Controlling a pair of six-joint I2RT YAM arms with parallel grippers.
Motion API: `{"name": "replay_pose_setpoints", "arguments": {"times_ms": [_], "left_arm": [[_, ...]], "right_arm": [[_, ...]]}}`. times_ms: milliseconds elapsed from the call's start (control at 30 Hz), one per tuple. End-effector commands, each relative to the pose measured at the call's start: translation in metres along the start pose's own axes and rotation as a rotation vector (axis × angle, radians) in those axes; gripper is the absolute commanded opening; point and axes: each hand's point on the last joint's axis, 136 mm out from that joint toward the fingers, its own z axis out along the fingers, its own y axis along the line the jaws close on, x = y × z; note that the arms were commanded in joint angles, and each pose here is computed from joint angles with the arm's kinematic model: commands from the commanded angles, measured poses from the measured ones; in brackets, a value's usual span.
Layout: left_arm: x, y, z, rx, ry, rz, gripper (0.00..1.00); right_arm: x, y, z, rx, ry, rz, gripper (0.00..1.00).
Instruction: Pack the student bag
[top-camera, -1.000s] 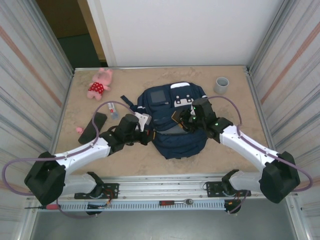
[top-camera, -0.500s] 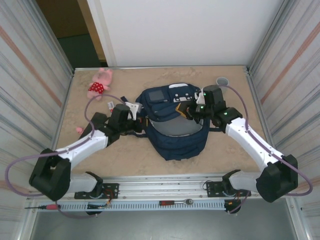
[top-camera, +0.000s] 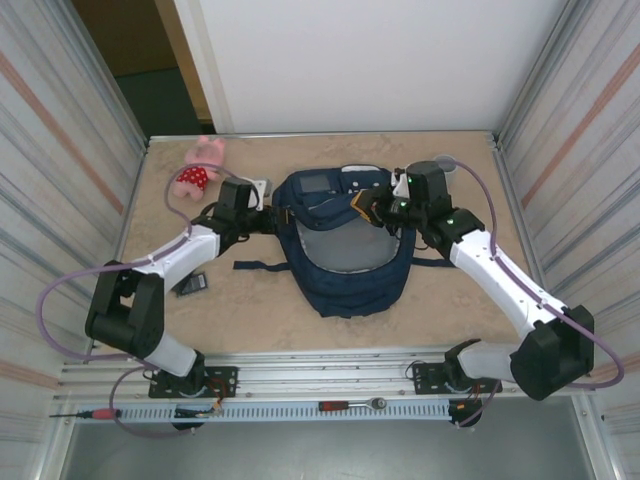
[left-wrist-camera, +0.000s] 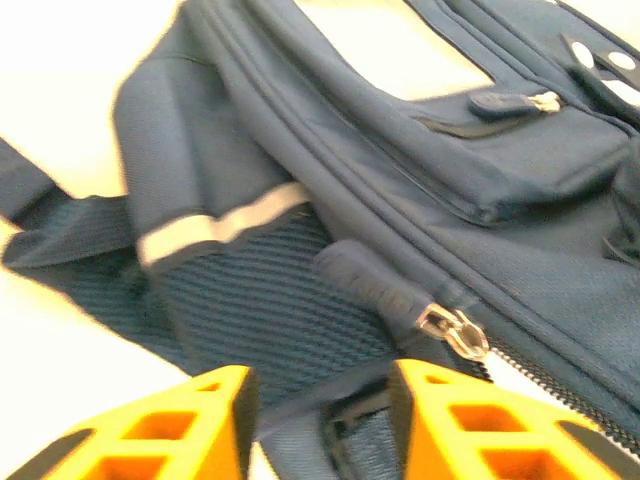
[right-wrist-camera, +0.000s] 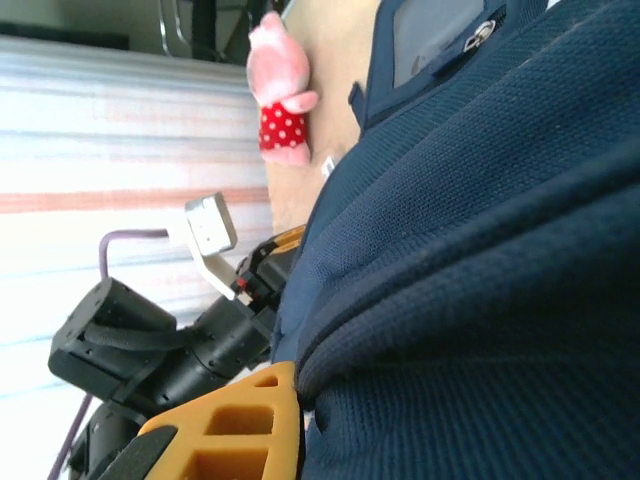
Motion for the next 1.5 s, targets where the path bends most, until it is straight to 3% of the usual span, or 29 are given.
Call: {"name": "replay_pose_setpoints", "arguments": {"times_ms": [0, 200, 433, 700, 900, 1067, 1233, 1367, 1467], "left_arm": [[-0.016, 0.0, -0.025, -0.036, -0.037, -0.02, 0.52], [-0.005, -0.013, -0.052, 0.03, -0.041, -0.106, 0.64], [0.032, -0.008, -0.063, 0.034, 0.009, -0.244, 0.68], [0.073, 0.005, -0.068, -0.022, 0.095, -0.323, 0.69], [0.072, 0.024, -0.077, -0.087, 0.151, -0.32, 0.71], [0.053, 0.05, -0.096, -0.066, 0.19, -0.307, 0.76], [0.035, 0.087, -0.12, -0.134, 0.233, -0.17, 0.81], [0.033, 0.12, -0.123, -0.208, 0.323, -0.035, 0.86], [0.04, 0.14, -0.116, -0.243, 0.416, 0.045, 0.89]], "right_arm": [[-0.028, 0.017, -0.002, -0.062, -0.18, 0.011, 0.0], [-0.02, 0.0, 0.025, -0.02, -0.208, 0.014, 0.0], [0.007, -0.025, 0.053, 0.038, -0.161, 0.031, 0.02], [0.051, -0.088, 0.034, 0.266, -0.009, 0.028, 0.44], [0.075, -0.118, 0.012, 0.352, 0.158, 0.006, 0.62], [0.075, -0.105, -0.016, 0.388, 0.258, -0.088, 0.66], [0.074, -0.084, -0.05, 0.444, 0.322, -0.2, 0.66], [0.051, -0.063, -0.069, 0.506, 0.194, -0.36, 0.64], [0.037, -0.039, -0.069, 0.416, 0.079, -0.461, 0.64]]}}
